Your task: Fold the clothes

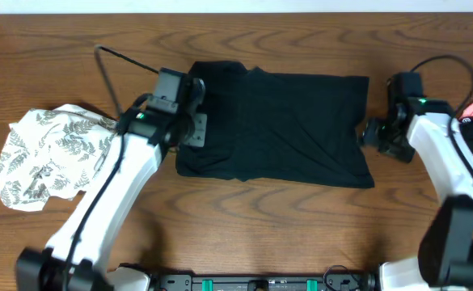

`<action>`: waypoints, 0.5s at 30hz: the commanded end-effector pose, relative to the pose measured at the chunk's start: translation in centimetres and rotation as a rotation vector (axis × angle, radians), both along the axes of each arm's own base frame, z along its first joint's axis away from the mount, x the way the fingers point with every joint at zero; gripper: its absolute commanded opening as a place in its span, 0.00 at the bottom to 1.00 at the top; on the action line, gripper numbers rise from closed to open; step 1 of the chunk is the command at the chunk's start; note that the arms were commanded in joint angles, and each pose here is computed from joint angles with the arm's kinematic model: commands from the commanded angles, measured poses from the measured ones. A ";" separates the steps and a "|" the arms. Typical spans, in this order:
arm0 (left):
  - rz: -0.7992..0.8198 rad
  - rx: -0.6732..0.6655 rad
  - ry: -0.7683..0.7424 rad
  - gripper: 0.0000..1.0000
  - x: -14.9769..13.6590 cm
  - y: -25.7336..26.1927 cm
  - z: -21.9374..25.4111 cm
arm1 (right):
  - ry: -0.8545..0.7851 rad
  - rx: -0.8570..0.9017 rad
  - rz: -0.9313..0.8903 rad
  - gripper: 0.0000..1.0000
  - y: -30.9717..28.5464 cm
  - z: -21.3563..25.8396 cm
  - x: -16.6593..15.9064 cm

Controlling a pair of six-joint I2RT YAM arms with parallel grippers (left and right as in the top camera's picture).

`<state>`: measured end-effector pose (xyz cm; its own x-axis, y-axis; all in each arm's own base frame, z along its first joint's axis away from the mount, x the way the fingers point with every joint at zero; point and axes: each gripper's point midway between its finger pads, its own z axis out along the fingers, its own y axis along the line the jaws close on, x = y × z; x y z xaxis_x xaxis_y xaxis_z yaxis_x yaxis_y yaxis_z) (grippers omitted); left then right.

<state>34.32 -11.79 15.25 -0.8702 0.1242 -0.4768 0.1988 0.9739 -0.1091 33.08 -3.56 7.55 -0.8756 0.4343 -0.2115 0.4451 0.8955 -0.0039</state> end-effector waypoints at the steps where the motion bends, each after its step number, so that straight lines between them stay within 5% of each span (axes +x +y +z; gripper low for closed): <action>1: 0.062 0.061 -0.099 0.45 1.1 1.6 2.0 | -0.127 0.003 -0.017 0.80 -0.8 3.2 1.9; 9: 0.067 0.075 -0.086 0.52 1.3 1.7 1.3 | -0.290 0.044 -0.050 0.77 -2.3 5.3 5.1; 14: 0.065 0.084 -0.053 0.52 1.4 1.7 0.2 | -0.297 0.110 0.059 0.49 -0.5 4.2 6.3; 15: 0.060 0.074 -0.036 0.52 1.4 1.4 -0.3 | -0.285 0.117 0.067 0.36 -0.2 3.4 6.6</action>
<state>35.46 -10.36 15.92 -0.8448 0.1122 -0.5232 0.1507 0.9881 -0.0314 38.88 -5.19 12.30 -0.7770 0.4532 -0.4370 0.4146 0.8907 0.1865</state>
